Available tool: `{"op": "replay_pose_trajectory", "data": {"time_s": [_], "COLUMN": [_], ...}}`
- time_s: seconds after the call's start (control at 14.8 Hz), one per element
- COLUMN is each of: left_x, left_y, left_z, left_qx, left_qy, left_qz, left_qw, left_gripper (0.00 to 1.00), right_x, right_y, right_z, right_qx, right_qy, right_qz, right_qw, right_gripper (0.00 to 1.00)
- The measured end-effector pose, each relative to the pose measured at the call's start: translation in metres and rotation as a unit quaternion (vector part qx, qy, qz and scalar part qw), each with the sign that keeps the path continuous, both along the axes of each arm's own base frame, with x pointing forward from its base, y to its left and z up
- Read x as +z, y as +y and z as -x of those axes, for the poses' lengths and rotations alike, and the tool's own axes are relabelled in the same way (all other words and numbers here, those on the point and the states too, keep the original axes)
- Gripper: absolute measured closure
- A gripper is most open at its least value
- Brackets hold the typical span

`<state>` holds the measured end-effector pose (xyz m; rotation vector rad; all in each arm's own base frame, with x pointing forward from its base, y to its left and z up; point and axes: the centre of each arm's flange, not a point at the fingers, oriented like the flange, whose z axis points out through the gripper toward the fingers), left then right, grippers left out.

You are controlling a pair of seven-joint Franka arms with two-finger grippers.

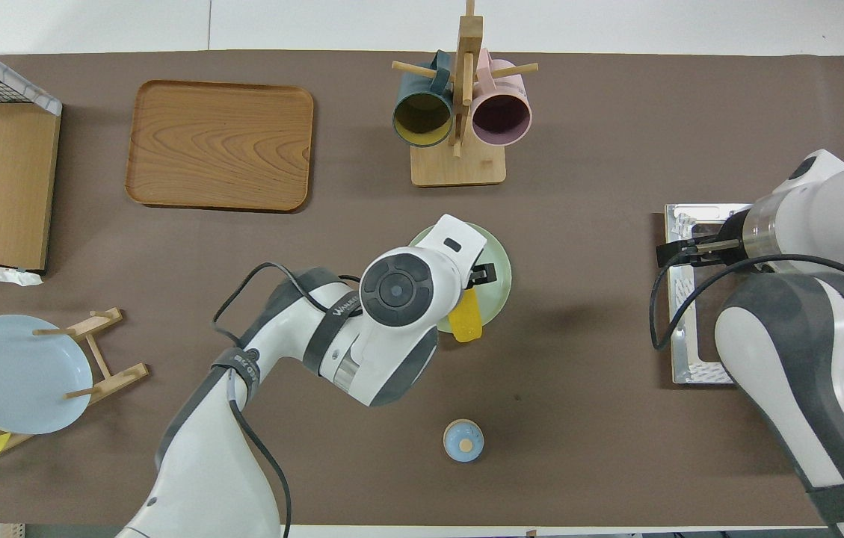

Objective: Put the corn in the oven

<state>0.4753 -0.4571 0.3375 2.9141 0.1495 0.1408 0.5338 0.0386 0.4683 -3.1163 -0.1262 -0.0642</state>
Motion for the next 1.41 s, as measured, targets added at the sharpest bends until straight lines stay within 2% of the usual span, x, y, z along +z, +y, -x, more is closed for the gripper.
{"op": "replay_pose_trajectory", "data": {"time_s": [0.07,0.2,0.4,0.61,0.81,0.94,1.14,1.28,1.35,1.41], "left_x": [0.015,0.058,0.118,0.155,0.18,0.202,0.233,0.247,0.25,0.25], "left_y": [0.018,0.065,0.135,0.194,0.256,0.303,0.354,0.368,0.372,0.373], "left_z": [-0.013,-0.039,-0.062,-0.082,-0.098,-0.099,-0.084,-0.068,-0.062,-0.057], "left_qx": [0.001,0.0,-0.003,0.004,0.005,-0.011,-0.042,-0.061,-0.063,-0.064], "left_qy": [0.003,0.013,0.027,0.031,0.034,0.032,0.036,0.052,0.059,0.063], "left_qz": [-0.003,-0.009,-0.013,-0.014,-0.023,-0.041,-0.065,-0.085,-0.089,-0.09], "left_qw": [1.0,1.0,1.0,0.999,0.999,0.999,0.996,0.993,0.992,0.992], "left_gripper": [0.0,0.0,0.0,0.0,0.0,0.0,0.0,0.0,0.0,0.0], "right_x": [0.0,0.003,0.024,0.04,0.03,0.007,-0.036,-0.081,-0.098,-0.108], "right_y": [0.0,0.007,0.04,0.127,0.234,0.285,0.331,0.375,0.392,0.4], "right_z": [0.001,0.003,-0.001,-0.005,0.001,0.003,0.007,0.02,0.025,0.029], "right_qx": [0.002,0.008,0.004,-0.031,-0.052,-0.057,-0.047,-0.028,-0.021,-0.016], "right_qy": [0.005,0.02,0.03,0.024,0.014,0.003,-0.001,-0.032,-0.044,-0.045], "right_qz": [0.0,0.002,0.003,-0.004,0.008,0.008,0.012,0.047,0.048,0.048], "right_qw": [1.0,1.0,1.0,0.999,0.998,0.998,0.999,0.998,0.998,0.998], "right_gripper": [0.01,0.0,0.0,0.0,0.0,0.0,0.0,0.0,0.05,0.05]}}
